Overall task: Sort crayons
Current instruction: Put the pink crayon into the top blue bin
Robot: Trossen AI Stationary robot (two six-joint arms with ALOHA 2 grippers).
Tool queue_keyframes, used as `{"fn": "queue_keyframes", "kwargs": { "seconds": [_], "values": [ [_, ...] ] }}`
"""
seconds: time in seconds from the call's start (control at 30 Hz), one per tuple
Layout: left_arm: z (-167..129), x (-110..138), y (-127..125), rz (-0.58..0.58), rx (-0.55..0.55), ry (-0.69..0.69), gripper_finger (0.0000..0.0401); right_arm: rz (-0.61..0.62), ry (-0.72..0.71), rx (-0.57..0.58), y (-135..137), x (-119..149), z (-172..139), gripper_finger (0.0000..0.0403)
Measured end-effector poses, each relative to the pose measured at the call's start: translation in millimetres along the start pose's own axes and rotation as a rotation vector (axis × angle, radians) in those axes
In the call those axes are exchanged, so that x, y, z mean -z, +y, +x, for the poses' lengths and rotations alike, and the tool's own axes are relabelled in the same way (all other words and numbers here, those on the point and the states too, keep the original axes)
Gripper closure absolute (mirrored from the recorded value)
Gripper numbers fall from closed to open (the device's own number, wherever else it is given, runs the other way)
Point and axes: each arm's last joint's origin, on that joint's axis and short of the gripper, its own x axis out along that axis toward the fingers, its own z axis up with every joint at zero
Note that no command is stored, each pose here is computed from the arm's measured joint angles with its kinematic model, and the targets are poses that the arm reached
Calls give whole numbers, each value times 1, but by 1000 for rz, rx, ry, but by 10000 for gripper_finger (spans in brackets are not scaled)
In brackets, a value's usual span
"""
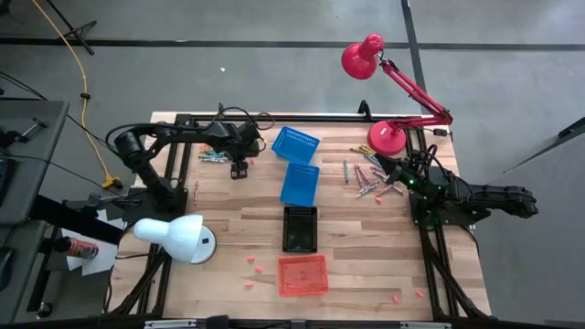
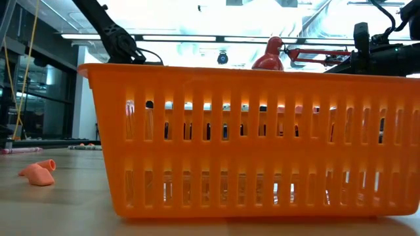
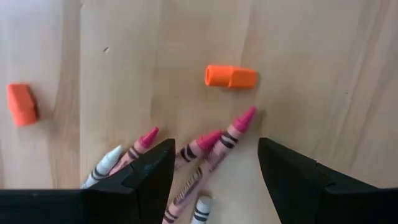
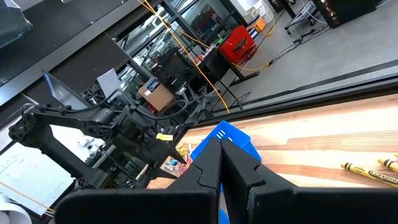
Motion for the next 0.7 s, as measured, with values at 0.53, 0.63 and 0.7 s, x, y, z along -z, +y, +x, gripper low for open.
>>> {"fn": "queue_keyframes", "kwargs": {
  "seconds": [0.53, 0.63, 0.7],
  "values": [
    [0, -4, -10, 236, 5, 6, 228, 0, 0, 0, 0, 0, 0, 402],
    [0, -6, -17, 266, 3, 22, 247, 0, 0, 0, 0, 0, 0, 402],
    [-1, -8, -21, 283, -14, 34, 257, 0, 0, 0, 0, 0, 0, 402]
  ]
}}
